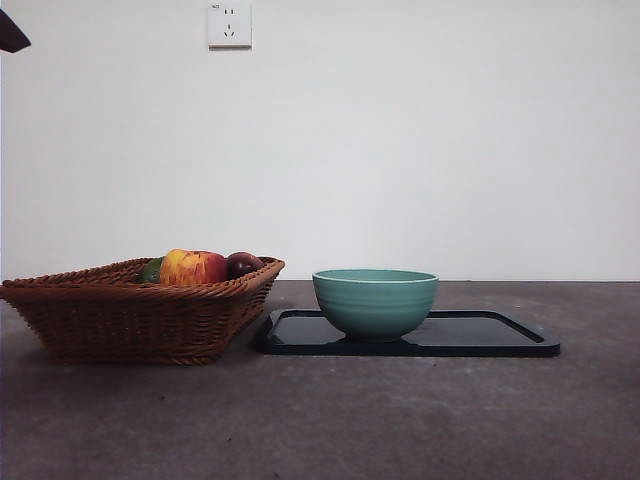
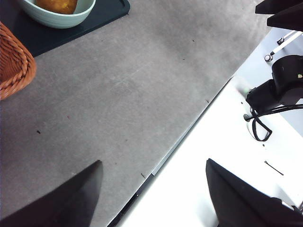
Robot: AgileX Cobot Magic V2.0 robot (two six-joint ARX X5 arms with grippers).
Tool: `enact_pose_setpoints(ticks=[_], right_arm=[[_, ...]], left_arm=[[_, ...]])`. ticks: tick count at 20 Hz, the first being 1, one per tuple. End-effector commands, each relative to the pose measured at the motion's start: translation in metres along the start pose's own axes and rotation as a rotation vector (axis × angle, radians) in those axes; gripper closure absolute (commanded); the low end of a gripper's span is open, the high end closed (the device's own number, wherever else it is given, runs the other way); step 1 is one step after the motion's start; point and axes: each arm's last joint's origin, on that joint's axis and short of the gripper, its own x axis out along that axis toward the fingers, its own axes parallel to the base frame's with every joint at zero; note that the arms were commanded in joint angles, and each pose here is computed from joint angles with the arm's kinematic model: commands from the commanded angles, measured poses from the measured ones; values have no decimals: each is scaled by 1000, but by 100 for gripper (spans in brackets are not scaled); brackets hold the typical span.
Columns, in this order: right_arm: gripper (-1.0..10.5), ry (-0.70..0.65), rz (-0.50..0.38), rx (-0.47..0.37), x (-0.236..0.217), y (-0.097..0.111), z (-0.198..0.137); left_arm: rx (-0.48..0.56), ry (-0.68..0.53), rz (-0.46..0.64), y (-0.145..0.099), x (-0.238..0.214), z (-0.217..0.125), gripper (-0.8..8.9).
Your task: Pick up the wifruite, put it on the bowl, pick up the plate, put it on desk
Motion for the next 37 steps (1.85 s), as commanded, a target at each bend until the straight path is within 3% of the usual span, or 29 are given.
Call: enact_pose_setpoints(ticks=[1, 11, 18, 27, 37], right_arm=[[772, -6, 13, 2, 0, 1, 2], [772, -6, 13, 2, 0, 1, 2], [772, -6, 13, 1, 0, 2, 2], [772, -6, 13, 1, 0, 1, 2], [772, -6, 12, 1, 0, 1, 2]], left_arm=[[16, -6, -9, -1, 0, 2, 470], [36, -84, 2, 4, 8, 19, 473], [67, -116, 35, 23, 42, 82, 473], [192, -38, 118, 56, 125, 178, 474], [300, 17, 153, 89, 225, 180, 474]])
